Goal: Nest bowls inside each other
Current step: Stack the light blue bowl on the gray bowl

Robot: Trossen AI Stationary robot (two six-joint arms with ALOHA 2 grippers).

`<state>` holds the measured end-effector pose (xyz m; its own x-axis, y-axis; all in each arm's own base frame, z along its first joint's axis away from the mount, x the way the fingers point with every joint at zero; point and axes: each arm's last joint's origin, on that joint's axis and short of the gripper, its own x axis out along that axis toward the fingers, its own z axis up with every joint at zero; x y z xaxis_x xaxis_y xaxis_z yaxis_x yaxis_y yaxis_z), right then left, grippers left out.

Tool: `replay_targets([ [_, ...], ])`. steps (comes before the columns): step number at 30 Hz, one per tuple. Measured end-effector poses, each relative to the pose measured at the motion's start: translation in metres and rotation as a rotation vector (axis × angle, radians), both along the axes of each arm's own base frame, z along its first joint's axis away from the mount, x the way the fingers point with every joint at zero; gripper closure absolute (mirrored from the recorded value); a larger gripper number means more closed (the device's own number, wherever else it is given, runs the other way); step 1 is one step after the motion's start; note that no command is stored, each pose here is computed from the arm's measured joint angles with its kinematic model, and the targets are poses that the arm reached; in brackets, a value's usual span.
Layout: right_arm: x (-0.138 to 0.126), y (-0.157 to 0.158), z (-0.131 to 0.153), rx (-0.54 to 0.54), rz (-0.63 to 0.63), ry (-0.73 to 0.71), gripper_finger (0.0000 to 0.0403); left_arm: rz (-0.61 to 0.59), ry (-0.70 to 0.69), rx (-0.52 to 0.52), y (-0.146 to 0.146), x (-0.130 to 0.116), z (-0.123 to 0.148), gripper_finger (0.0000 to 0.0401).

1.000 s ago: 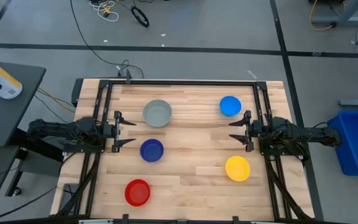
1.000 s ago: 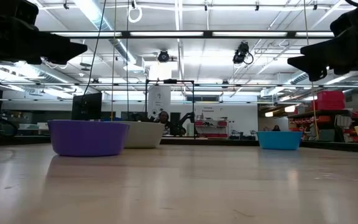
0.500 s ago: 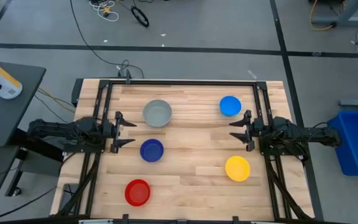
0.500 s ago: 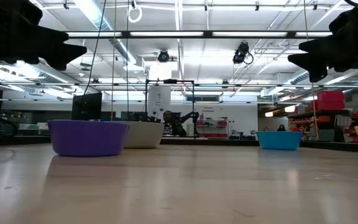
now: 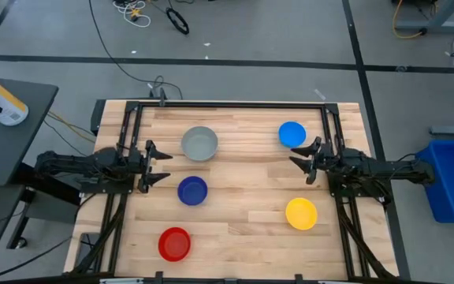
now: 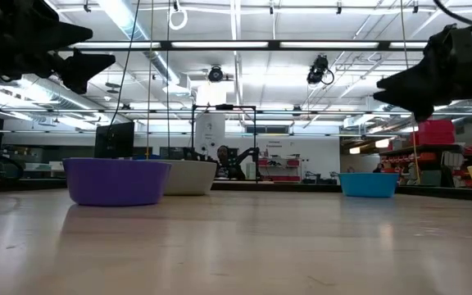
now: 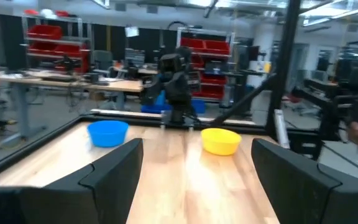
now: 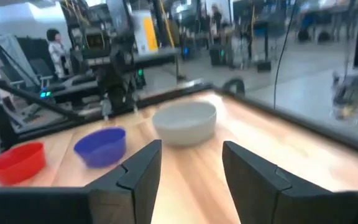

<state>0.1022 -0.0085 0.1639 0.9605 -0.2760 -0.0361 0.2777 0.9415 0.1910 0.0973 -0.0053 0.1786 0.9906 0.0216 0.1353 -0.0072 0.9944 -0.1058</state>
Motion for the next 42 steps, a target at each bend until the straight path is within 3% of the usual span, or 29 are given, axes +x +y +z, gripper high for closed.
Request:
replay_targets([
  [5, 0.008, 0.001, -0.013, 0.083, 0.013, 0.133, 0.0229, 0.012, -0.001, 0.019, 0.000, 0.000, 0.000, 0.0094],
  [8, 0.013, 0.000, -0.018, 0.110, -0.006, 0.269, 0.0229, 0.087, -0.003, 0.005, 0.002, 0.000, 0.000, 0.0094],
  [18, 0.037, -0.023, 0.039, 0.108, -0.140, 0.611, 0.0229, 0.224, 0.129, 0.076, 0.006, 0.003, -0.011, 0.0094],
  [22, 0.047, -0.044, 0.047, 0.205, -0.109, 0.722, 0.0226, 0.239, 0.168, 0.082, 0.006, 0.006, -0.014, 0.0095],
  [30, 0.062, -0.092, 0.021, 0.386, -0.115, 0.919, 0.0206, 0.238, 0.184, 0.081, 0.006, 0.007, -0.015, 0.0095],
  [42, 0.081, -0.130, -0.004, 0.388, -0.117, 1.044, 0.0218, 0.238, 0.186, 0.087, 0.006, 0.007, -0.015, 0.0095],
])
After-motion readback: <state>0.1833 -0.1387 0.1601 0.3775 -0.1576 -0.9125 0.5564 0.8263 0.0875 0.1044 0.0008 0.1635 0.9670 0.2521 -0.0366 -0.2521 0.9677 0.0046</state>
